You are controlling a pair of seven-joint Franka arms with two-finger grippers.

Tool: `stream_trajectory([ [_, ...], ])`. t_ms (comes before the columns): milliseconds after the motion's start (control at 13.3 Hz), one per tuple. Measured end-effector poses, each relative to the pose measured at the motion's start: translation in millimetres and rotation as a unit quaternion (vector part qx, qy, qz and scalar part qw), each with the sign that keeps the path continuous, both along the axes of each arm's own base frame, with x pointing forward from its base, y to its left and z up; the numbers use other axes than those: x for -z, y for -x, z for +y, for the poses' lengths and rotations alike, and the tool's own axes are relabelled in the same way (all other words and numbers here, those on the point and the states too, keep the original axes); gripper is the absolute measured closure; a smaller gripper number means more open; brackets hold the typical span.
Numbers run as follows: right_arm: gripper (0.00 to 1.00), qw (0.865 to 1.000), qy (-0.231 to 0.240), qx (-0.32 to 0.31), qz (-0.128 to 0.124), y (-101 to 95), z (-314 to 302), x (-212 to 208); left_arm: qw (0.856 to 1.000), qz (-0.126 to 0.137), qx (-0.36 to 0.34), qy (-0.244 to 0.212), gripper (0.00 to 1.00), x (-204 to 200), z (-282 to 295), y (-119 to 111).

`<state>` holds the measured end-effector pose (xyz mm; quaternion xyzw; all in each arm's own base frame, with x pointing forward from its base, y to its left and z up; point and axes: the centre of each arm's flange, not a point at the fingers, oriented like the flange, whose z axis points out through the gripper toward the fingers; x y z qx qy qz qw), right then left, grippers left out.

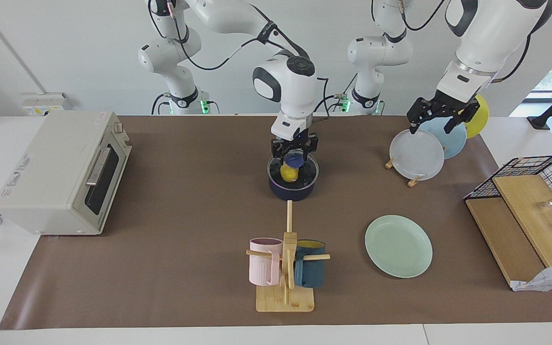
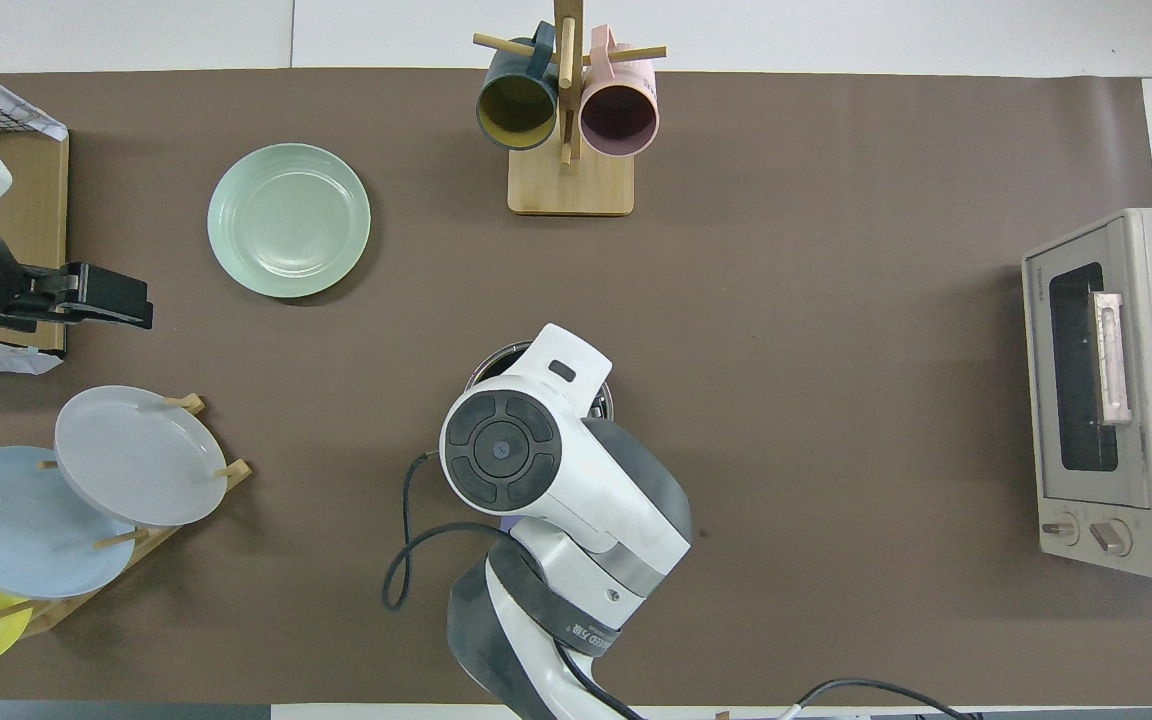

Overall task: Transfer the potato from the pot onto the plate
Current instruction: 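Lift the glass lid up off the saucepan with the right gripper, then set the lid down near the toaster while the left gripper reaches the pot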

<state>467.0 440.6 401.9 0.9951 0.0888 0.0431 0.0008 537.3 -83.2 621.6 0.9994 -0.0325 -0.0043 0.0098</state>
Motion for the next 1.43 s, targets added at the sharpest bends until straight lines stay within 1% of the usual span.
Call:
stream_trajectory([
  [75, 0.33, 1.000, 0.000, 0.000, 0.000, 0.1, 0.0, -0.3, 1.000, 0.000, 0.000, 0.000, 0.00, 0.0, 0.0, 0.0],
  [451, 0.33, 1.000, 0.000, 0.000, 0.000, 0.1, 0.0, -0.2, 1.000, 0.000, -0.012, 0.000, 0.00, -0.1, 0.0, 0.0],
  [601, 0.33, 1.000, 0.000, -0.001, -0.004, -0.8, 0.0, -2.7, 1.000, -0.001, -0.013, 0.000, 0.00, -0.3, 0.1, -0.1],
  [751, 0.33, 1.000, 0.001, 0.002, -0.011, -8.3, -4.6, -15.8, 1.000, -0.001, -0.013, 0.000, 0.00, -0.3, 0.2, -0.1],
  [902, 0.33, 1.000, 0.009, 0.005, -0.014, -30.5, -24.0, -39.8, 1.000, -0.001, -0.013, 0.000, 0.00, -0.4, 0.2, -0.1],
  [1052, 0.33, 1.000, 0.016, -0.007, -0.014, -51.4, -47.6, -59.4, 1.000, -0.001, -0.013, 0.000, 0.00, -0.4, 0.2, -0.1],
  [1277, 0.33, 0.999, 0.024, -0.044, -0.014, -82.4, -92.4, -65.3, 1.000, 0.001, -0.017, 0.000, 0.00, 1.3, -4.1, 0.7],
  [1428, 0.33, 0.998, 0.030, -0.057, -0.010, -108.3, -138.1, -64.4, 0.999, 0.011, -0.037, -0.002, 0.00, 11.4, -28.8, 5.6],
])
